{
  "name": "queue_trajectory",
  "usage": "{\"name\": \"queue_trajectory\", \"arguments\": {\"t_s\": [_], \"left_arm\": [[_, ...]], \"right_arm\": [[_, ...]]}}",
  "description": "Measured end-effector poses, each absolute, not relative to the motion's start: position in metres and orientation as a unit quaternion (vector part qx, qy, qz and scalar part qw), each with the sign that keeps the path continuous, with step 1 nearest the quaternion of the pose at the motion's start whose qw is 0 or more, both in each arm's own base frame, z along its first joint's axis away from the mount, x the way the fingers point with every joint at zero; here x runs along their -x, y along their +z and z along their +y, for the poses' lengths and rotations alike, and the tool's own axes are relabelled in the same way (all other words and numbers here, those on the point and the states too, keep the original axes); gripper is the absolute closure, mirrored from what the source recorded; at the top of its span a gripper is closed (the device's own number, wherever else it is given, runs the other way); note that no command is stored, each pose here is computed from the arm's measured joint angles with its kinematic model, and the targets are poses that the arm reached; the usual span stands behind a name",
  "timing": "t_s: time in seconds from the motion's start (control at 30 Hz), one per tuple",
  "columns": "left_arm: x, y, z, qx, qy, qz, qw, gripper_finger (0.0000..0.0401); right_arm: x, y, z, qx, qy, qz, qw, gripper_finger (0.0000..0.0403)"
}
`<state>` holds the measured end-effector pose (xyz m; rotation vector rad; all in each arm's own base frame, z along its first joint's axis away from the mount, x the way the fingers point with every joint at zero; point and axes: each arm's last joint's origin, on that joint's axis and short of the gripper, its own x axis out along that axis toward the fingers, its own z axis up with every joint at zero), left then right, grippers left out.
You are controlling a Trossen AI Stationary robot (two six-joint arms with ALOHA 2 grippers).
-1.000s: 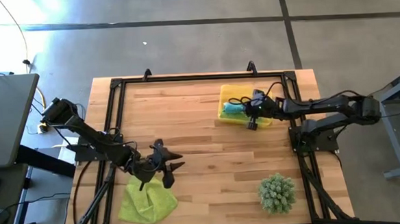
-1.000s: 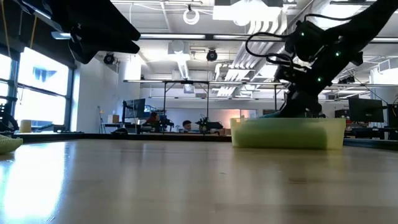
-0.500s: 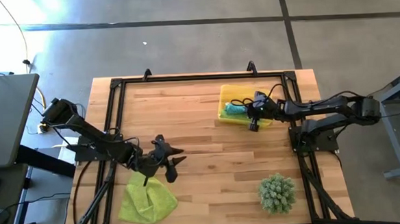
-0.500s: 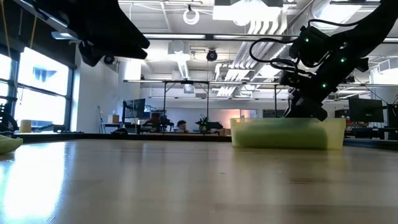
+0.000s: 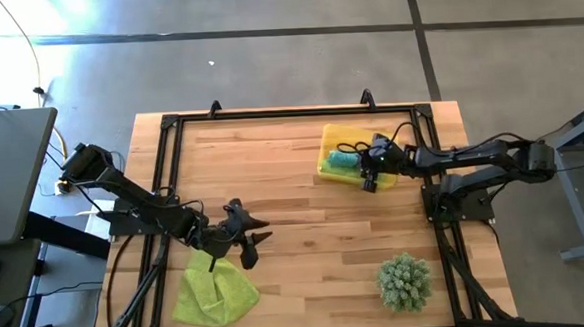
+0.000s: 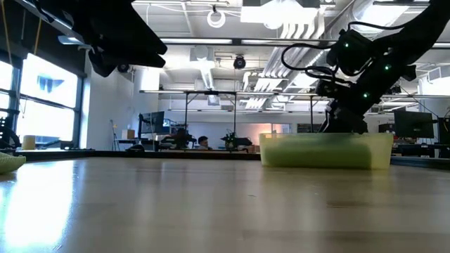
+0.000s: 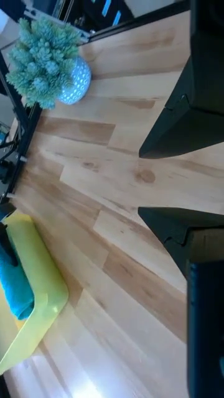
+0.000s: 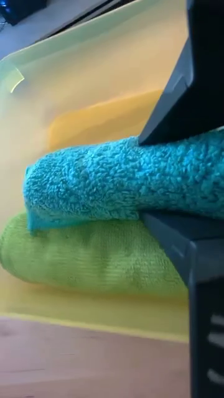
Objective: Roll microfiber towels into tight, uniform cylinder then place into a basket
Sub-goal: Put the rolled blue microfiber towel into the yellow bin, then fold the green microfiber towel
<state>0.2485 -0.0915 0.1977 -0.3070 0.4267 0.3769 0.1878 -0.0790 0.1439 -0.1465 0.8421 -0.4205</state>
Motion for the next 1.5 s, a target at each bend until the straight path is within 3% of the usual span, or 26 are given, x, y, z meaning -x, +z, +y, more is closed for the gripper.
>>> {"name": "queue_trajectory", "arguments": {"t_s": [0.13,0.4,0.63,0.83,1.0,1.1,1.3,1.5], "left_arm": [[-0.249,0.197,-0.093,0.158,0.163,0.222,0.948,0.0275],[-0.242,0.196,-0.091,0.181,0.134,0.269,0.936,0.0275],[-0.236,0.191,-0.094,0.223,0.112,0.316,0.915,0.0275],[-0.222,0.18,-0.103,0.27,0.075,0.419,0.863,0.0275],[-0.208,0.177,-0.122,0.309,-0.004,0.505,0.806,0.0275],[-0.197,0.175,-0.136,0.297,-0.043,0.541,0.786,0.0275],[-0.175,0.156,-0.145,0.217,0.022,0.589,0.778,0.0275],[-0.172,0.131,-0.152,0.148,0.026,0.626,0.765,0.0275]], "right_arm": [[-0.194,0.159,-0.081,0.043,-0.215,0.399,0.89,0.0206],[-0.202,0.212,-0.085,0.028,-0.217,0.429,0.876,0.0203],[-0.204,0.22,-0.085,0.029,-0.217,0.428,0.877,0.0203],[-0.204,0.22,-0.085,0.007,-0.222,0.422,0.879,0.0203],[-0.206,0.219,-0.081,-0.054,-0.192,0.408,0.891,0.0203],[-0.211,0.22,-0.071,-0.071,-0.161,0.402,0.899,0.0203],[-0.221,0.223,-0.043,-0.074,-0.101,0.381,0.916,0.0203],[-0.225,0.223,-0.015,-0.108,0.009,0.385,0.917,0.0203]]}}
